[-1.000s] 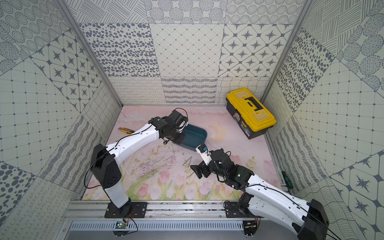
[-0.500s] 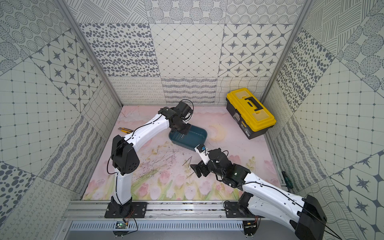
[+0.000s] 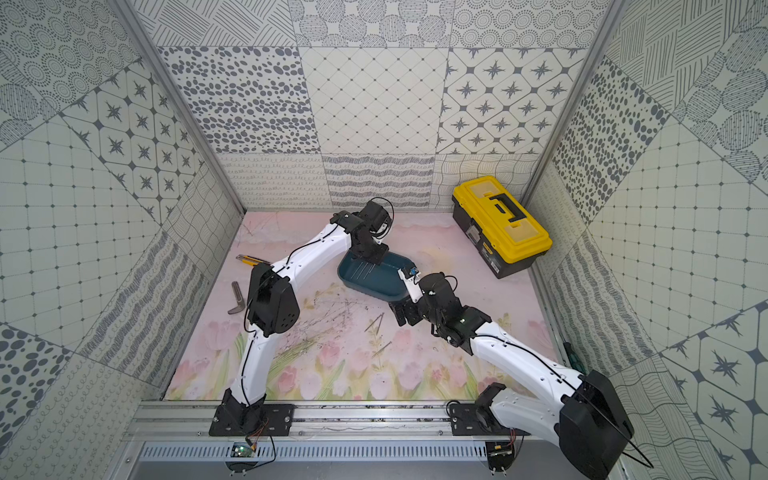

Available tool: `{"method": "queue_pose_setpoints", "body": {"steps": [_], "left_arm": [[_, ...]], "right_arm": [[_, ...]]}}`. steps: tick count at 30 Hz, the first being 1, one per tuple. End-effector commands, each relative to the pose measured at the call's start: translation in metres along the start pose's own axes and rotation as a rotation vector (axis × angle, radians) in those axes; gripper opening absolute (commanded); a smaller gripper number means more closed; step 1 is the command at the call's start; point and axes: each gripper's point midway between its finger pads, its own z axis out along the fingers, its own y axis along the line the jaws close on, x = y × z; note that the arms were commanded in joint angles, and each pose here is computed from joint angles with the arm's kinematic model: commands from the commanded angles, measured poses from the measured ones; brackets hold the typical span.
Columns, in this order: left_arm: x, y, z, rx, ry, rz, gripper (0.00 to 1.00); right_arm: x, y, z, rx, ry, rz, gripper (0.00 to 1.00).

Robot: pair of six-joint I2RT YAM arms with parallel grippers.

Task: Put the nails on the desktop into the storage box
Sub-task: Place the nail in the storage box.

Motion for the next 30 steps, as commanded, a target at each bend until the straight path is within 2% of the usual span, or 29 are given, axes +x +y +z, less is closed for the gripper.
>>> {"method": "queue_pose_setpoints", "body": {"steps": [1,18,30], "left_arm": [[0.004,0.0,0.013,0.02,0.038,0.0,0.0],[0.018,0.011,0.057,-0.034,0.094,-0.016,0.0],[0.017,0.025,0.072,-0.094,0.088,-0.022,0.0]], "right_arm": [[-0.024,0.002,-0.001,-0.022,-0.064,-0.018,0.97],[-0.021,-0.004,-0.009,-0.025,-0.062,-0.004,0.97],[-0.015,-0.003,-0.008,-0.034,-0.051,0.005,0.97]]}}
